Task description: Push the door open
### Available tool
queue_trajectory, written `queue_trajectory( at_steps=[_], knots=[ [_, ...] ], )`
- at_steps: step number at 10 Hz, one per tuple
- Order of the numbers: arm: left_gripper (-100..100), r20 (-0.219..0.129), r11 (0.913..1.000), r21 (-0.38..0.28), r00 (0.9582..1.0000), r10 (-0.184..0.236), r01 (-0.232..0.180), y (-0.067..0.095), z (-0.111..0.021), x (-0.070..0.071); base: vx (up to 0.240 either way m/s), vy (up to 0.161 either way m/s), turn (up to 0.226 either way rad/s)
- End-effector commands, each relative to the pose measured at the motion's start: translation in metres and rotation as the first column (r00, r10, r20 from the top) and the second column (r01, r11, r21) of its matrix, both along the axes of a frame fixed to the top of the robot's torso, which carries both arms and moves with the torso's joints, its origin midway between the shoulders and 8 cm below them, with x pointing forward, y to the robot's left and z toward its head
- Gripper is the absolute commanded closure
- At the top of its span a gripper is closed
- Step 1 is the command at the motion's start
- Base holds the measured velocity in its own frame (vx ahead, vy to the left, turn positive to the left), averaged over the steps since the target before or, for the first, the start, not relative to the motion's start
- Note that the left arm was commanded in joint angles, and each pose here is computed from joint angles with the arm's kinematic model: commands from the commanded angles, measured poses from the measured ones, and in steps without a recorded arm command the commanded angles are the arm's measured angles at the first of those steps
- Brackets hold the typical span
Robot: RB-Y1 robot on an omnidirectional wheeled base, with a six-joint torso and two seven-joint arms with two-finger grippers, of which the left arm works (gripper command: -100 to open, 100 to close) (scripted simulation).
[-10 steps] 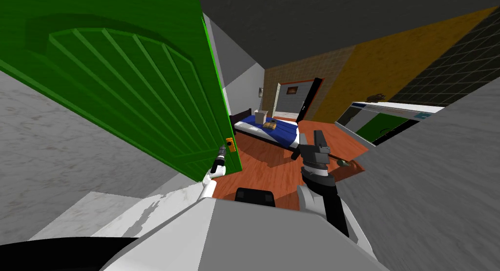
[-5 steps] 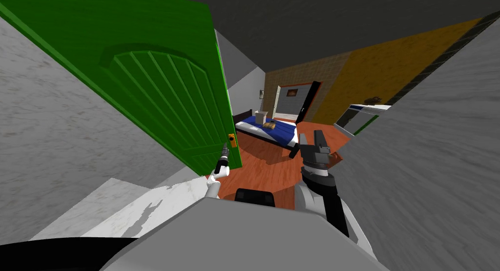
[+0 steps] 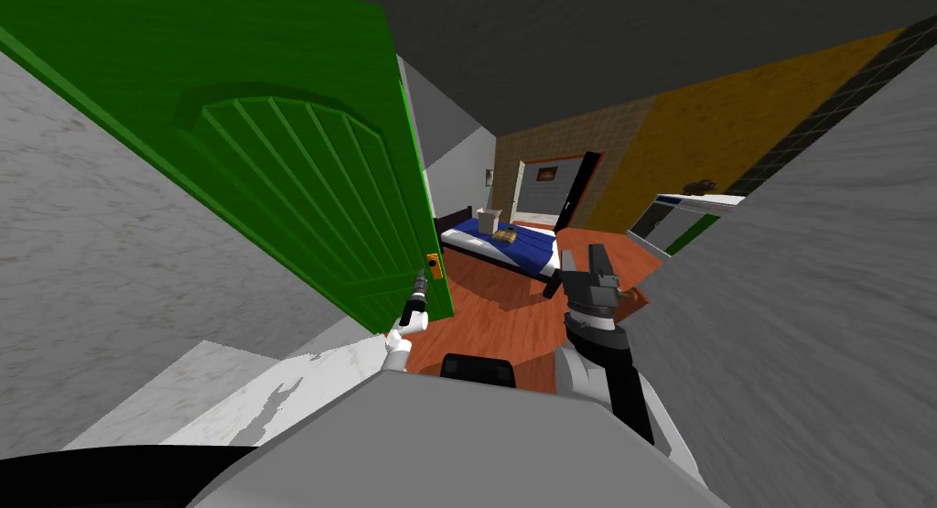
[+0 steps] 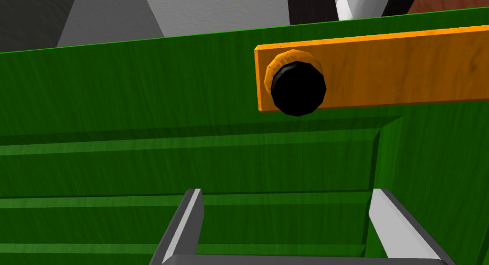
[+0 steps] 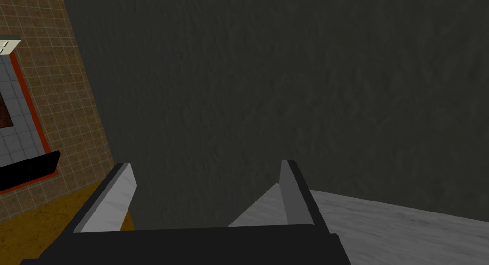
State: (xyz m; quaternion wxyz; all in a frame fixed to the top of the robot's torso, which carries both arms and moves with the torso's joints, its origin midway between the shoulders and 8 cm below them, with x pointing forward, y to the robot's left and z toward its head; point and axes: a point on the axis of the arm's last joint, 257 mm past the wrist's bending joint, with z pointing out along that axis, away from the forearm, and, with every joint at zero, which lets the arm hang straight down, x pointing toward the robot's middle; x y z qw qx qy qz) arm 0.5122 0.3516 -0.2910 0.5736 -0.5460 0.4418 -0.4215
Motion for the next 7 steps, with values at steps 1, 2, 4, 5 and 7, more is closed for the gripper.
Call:
queue_trajectory(
  at_steps=[1, 2, 4, 5, 7],
  knots=[
    [-100, 0.002, 0.9998, 0.017, 1.0, 0.004, -0.004, 0.008, 0.003, 0.0, 0.24, 0.04, -0.027],
    [-100, 0.003, 0.9998, 0.018, 1.0, 0.005, -0.005, 0.009, 0.003, 0.0, 0.262, 0.048, -0.009],
    [-100, 0.005, 1.0, 0.003, 0.9999, 0.009, -0.009, 0.006, 0.0, 0.001, 0.245, 0.048, -0.019],
    [-100, 0.005, 0.9999, -0.013, 0.9999, 0.011, -0.011, 0.001, -0.002, 0.001, 0.229, 0.01, -0.01],
    [-100, 0.006, 0.9997, -0.021, 0.9999, 0.011, -0.011, -0.002, -0.002, 0.002, 0.136, -0.001, -0.006]
  ],
)
